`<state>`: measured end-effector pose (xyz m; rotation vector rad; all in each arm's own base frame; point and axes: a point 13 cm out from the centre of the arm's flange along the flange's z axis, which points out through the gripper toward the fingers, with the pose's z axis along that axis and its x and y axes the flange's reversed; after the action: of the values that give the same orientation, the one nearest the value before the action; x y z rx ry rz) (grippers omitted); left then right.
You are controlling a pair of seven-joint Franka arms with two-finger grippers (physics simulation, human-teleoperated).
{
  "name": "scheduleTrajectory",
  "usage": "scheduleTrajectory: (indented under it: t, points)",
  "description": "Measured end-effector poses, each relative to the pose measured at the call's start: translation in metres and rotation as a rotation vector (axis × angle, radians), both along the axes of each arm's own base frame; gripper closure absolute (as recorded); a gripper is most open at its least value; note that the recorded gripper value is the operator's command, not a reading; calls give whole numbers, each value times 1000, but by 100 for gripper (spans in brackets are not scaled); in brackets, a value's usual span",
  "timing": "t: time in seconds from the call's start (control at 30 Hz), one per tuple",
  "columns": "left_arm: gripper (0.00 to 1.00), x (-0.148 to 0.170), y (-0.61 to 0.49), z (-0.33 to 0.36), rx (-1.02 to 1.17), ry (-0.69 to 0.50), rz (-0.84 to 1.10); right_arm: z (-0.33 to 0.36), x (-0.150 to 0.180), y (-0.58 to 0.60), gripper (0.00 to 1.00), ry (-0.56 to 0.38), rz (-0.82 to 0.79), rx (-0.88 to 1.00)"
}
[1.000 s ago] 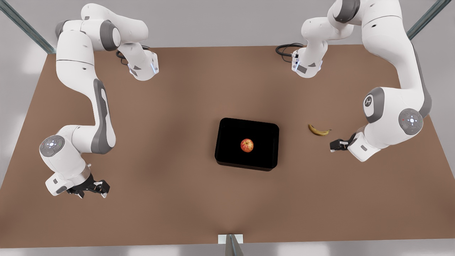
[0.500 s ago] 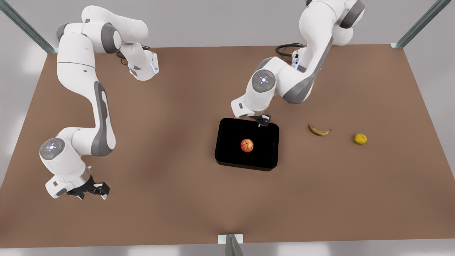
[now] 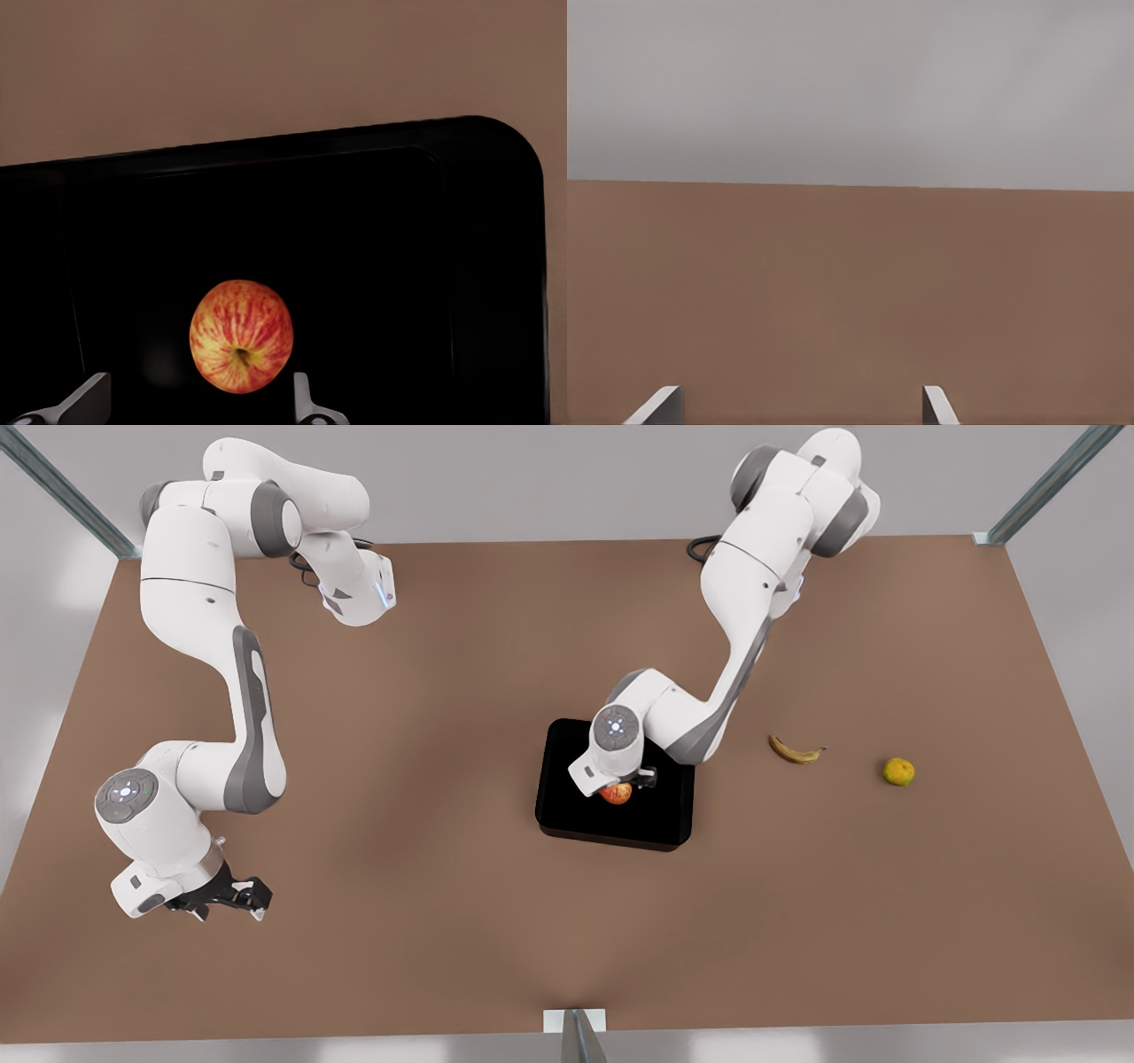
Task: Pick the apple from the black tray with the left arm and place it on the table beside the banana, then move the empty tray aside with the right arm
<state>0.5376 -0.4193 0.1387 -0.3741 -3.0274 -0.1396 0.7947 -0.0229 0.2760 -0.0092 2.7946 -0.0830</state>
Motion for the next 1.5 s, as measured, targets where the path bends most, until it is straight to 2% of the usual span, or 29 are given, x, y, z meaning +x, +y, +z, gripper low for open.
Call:
scheduleTrajectory:
  t: [0.6,1.17,1.2,1.23,1.27,1.37,1.5]
  points:
    - [0,-10,-6,-55,-35,-76,88,-1,0,1,0,2,0,0]
    - [0,-18,8,-100,-1,-112,86,-1,0,0,0,2,0,-1]
    - [7,-18,8,-101,-3,-115,87,-1,0,0,0,2,0,-1]
    - [29,-17,7,-101,-6,-120,89,-1,0,0,0,2,0,-1]
    - [35,-16,6,-101,-7,-124,91,-1,0,0,0,2,0,-1]
    - [34,-14,5,-99,-9,-135,101,-1,0,0,0,2,0,-1]
    - [34,-3,9,-37,8,-161,121,-1,0,0,0,2,0,-1]
